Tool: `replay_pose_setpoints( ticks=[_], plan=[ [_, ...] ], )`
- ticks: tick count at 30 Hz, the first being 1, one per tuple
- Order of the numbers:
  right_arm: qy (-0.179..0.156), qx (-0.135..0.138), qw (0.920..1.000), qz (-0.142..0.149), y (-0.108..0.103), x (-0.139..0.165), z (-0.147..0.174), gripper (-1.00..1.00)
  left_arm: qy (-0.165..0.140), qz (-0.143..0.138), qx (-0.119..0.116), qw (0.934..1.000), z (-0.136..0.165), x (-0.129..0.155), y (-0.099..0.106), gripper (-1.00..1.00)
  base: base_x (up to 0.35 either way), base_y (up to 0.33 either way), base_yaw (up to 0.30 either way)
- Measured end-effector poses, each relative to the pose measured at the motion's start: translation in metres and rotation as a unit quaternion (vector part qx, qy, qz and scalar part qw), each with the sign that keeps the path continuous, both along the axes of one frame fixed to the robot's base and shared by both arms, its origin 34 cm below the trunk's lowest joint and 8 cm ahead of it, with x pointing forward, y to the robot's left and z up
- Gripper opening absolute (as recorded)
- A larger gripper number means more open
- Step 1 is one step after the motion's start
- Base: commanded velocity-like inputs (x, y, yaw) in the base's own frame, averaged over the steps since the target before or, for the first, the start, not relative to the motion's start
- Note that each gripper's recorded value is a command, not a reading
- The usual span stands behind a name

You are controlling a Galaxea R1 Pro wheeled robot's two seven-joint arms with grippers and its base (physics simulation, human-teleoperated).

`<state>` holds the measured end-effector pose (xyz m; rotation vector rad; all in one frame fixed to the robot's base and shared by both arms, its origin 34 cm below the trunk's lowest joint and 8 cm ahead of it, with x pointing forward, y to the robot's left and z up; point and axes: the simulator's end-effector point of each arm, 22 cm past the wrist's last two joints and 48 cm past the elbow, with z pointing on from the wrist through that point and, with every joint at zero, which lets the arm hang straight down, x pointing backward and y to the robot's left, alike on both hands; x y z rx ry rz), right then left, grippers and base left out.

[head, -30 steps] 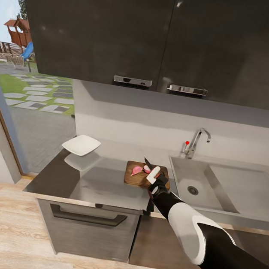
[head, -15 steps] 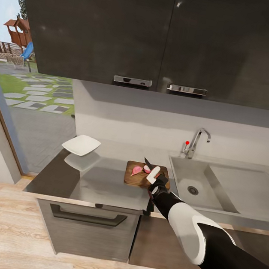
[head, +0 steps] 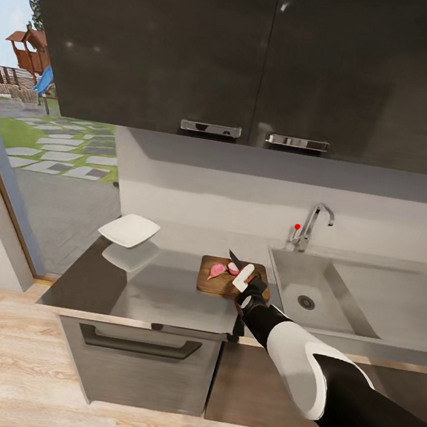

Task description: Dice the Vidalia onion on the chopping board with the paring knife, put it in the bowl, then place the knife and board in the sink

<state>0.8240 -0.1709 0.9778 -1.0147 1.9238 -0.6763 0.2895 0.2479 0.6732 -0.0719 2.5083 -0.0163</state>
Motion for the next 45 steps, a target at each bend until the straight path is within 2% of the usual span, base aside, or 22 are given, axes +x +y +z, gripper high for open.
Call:
replay_pose_setpoints(
  ticks=[45],
  plan=[
    [0.002, 0.000, 1.0000, -0.002, -0.0007, -0.0005, -0.0007, -1.00, 0.000, 0.000, 0.000, 1.0000, 0.0000, -0.0001, -0.0001, 1.00, 0.000, 0.000, 0.000]
  ],
)
